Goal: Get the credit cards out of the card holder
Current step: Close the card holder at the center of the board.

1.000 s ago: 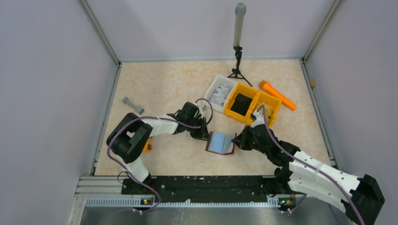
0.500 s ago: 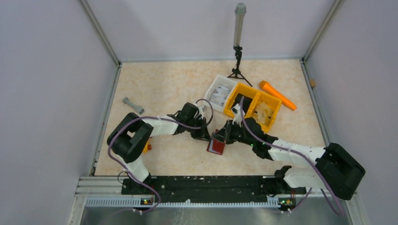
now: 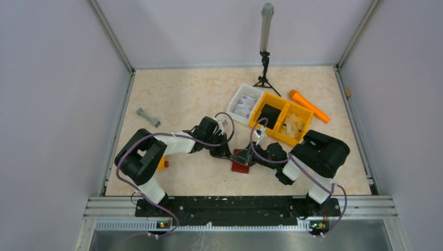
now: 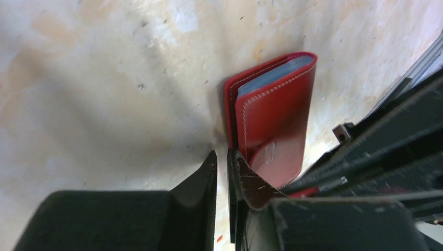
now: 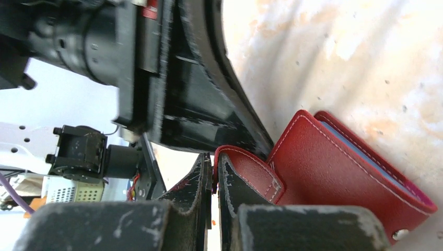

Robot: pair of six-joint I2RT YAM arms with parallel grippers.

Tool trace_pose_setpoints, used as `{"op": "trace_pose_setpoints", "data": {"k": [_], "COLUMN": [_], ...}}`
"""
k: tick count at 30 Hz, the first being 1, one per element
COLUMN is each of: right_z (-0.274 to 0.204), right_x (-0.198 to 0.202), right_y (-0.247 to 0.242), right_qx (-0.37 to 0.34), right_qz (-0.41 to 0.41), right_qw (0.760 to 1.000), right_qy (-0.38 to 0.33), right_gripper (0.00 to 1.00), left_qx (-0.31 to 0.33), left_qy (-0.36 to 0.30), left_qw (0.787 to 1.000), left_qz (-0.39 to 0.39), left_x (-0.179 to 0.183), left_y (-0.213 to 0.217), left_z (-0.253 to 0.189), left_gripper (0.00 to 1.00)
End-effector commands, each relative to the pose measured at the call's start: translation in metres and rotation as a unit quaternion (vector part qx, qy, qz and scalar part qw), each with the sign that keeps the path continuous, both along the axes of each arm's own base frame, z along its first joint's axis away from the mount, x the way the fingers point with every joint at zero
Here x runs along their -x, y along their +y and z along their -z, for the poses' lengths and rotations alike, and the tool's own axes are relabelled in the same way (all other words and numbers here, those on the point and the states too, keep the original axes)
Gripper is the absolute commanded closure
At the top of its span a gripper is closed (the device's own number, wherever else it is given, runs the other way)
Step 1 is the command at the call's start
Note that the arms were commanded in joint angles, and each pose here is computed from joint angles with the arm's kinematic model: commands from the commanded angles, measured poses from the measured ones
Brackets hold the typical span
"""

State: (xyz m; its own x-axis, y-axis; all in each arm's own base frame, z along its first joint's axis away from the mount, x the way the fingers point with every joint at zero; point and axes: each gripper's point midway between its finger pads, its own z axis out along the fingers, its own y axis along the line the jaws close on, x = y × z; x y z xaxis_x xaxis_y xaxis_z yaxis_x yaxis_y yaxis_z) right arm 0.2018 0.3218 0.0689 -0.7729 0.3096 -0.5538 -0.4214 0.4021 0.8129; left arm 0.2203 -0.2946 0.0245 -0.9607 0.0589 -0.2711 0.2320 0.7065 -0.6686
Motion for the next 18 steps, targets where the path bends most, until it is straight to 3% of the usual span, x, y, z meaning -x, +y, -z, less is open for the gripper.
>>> {"op": "trace_pose_setpoints", "data": {"k": [1,18], "right_z": [-0.030,0.040], "right_x": [-0.007,-0.018], "right_y": [0.000,-0.010], "right_qx": [-0.086,-0.053], "right_qz": [0.010,0.050], "right_qw": [0.995,0.995], "right_qy": [-0.057,0.064], "right_gripper": [1.00,1.00], "left_qx": [-0.029,-0.057], "left_qy": [-0.009,-0.060], "left_qw": [0.999,0.994], "left_qz": [-0.015,-0.069], "left_x": [0.003,0.002], "left_y": [0.018,0.059], "left_z": [-0.004,-0.041], "left_gripper": [0.83,0.76]}}
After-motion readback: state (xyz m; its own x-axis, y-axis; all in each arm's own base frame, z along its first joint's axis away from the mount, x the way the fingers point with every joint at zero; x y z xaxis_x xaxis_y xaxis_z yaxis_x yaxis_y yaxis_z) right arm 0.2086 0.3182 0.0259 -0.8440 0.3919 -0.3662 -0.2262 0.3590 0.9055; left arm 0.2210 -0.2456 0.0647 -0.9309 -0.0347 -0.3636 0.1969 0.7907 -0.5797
